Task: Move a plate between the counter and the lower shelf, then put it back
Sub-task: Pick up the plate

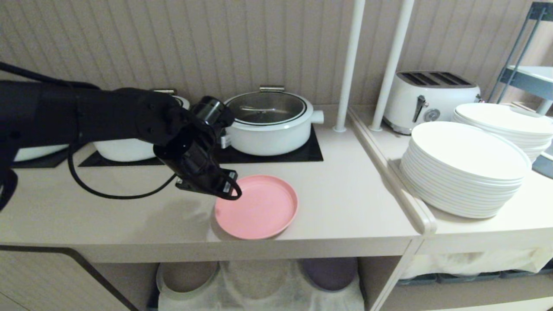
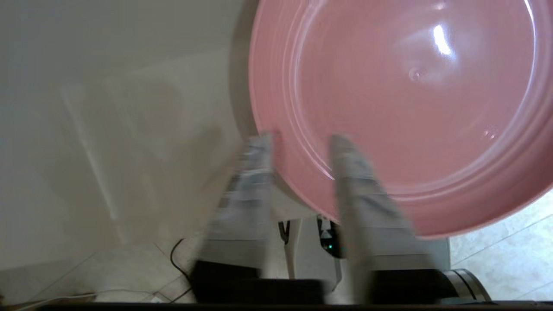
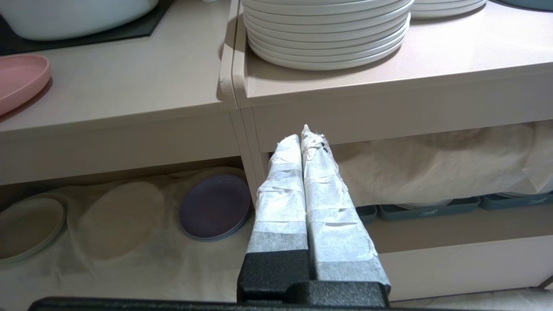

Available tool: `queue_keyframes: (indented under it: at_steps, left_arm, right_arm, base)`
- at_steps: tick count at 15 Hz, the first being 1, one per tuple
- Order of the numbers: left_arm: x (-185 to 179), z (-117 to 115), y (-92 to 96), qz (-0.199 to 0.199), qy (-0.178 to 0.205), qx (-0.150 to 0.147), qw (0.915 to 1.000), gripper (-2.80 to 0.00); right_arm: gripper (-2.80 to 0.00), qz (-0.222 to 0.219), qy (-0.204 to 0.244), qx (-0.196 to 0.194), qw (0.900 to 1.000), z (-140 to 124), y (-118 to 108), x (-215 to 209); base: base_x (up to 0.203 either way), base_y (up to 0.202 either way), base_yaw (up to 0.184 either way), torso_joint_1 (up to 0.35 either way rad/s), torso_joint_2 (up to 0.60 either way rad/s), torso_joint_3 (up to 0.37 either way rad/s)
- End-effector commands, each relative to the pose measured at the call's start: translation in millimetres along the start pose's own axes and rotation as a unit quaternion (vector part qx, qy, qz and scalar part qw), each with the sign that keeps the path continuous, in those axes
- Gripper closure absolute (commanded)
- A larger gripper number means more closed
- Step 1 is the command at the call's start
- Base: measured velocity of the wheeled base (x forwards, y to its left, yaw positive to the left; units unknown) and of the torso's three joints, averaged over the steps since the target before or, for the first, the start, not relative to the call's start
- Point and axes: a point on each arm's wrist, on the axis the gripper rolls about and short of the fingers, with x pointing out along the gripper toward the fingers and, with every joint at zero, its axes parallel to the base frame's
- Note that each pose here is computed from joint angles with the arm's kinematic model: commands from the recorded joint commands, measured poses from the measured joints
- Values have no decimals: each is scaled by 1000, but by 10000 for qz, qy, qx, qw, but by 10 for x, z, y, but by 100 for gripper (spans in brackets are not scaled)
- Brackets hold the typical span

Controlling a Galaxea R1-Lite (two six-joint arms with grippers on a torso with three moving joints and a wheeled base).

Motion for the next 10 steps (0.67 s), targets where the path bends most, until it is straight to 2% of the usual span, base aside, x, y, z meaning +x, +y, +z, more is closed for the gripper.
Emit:
queue_keyframes:
  at_steps: [1, 5, 10]
  left_arm:
    - [18, 10, -4, 16, 23, -1, 10000, -280]
    - [66, 69, 17, 88, -17, 0, 10000, -280]
    - [286, 80, 40, 339, 177, -4, 9993, -280]
  right_arm:
    - [0, 1, -4, 3, 10000, 1, 0, 0]
    - [0, 1, -4, 3, 10000, 1, 0, 0]
    - [0, 1, -4, 3, 10000, 1, 0, 0]
  base:
    - [0, 0, 0, 0, 0, 0]
    - [0, 0, 0, 0, 0, 0]
    - [0, 0, 0, 0, 0, 0]
